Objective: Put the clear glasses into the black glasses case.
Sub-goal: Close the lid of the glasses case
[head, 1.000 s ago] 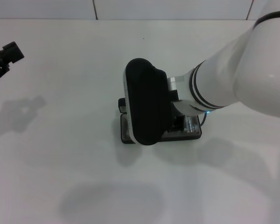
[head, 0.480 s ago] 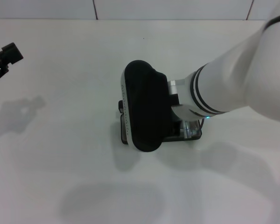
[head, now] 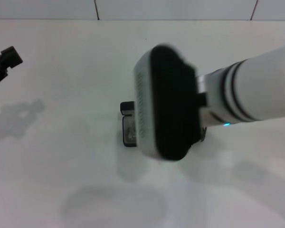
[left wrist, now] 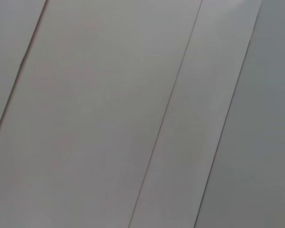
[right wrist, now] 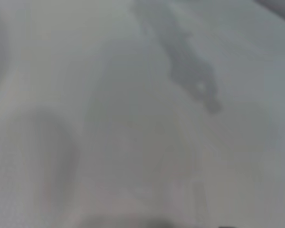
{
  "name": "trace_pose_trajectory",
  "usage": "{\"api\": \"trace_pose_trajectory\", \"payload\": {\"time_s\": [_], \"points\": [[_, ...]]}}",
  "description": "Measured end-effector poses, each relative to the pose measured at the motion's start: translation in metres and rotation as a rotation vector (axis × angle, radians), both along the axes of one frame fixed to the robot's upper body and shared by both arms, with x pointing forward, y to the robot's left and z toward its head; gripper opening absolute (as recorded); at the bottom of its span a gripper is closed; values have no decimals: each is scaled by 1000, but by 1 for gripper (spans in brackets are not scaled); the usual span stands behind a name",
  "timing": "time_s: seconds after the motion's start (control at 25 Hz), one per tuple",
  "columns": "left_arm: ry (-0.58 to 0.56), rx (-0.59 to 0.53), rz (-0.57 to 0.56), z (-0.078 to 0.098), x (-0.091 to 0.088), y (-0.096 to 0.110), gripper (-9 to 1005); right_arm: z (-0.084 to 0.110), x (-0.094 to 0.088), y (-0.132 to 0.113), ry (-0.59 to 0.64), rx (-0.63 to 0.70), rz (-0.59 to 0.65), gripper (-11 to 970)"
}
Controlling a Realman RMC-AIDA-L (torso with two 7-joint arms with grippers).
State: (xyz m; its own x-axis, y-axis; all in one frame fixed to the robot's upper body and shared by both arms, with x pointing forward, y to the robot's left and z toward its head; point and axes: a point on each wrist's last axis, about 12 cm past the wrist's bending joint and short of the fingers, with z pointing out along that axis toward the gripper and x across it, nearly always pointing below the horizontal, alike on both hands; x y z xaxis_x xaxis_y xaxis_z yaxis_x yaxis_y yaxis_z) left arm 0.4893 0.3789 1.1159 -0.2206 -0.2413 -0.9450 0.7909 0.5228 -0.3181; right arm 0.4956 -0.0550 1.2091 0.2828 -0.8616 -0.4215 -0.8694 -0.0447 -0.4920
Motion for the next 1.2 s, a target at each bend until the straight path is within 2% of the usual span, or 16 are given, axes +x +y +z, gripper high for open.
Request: {"api": "trace_pose_trajectory", "payload": {"time_s": [0.28,0.44,0.64,0.84,1.04,1.2], "points": [[14,0,15,-5,-9,4,109,25,0,-49,89,188,-4,140],[9,-6,-2,-5,-7,-2,109,37,8,-98,192,343,-119,142],[-7,-15,-56,-2,5,-18,109,46,12,-166,319,586,-184,144],[-18,-1,-171,4,29,-52,121,45,10,-250,347,874,-266,147],[21,2,-254,9,56,-91,151,31,-11,-300,278,1093,-212,149],[75,78,-298,2,73,-128,175,14,-26,-335,198,1249,-289,151]]}}
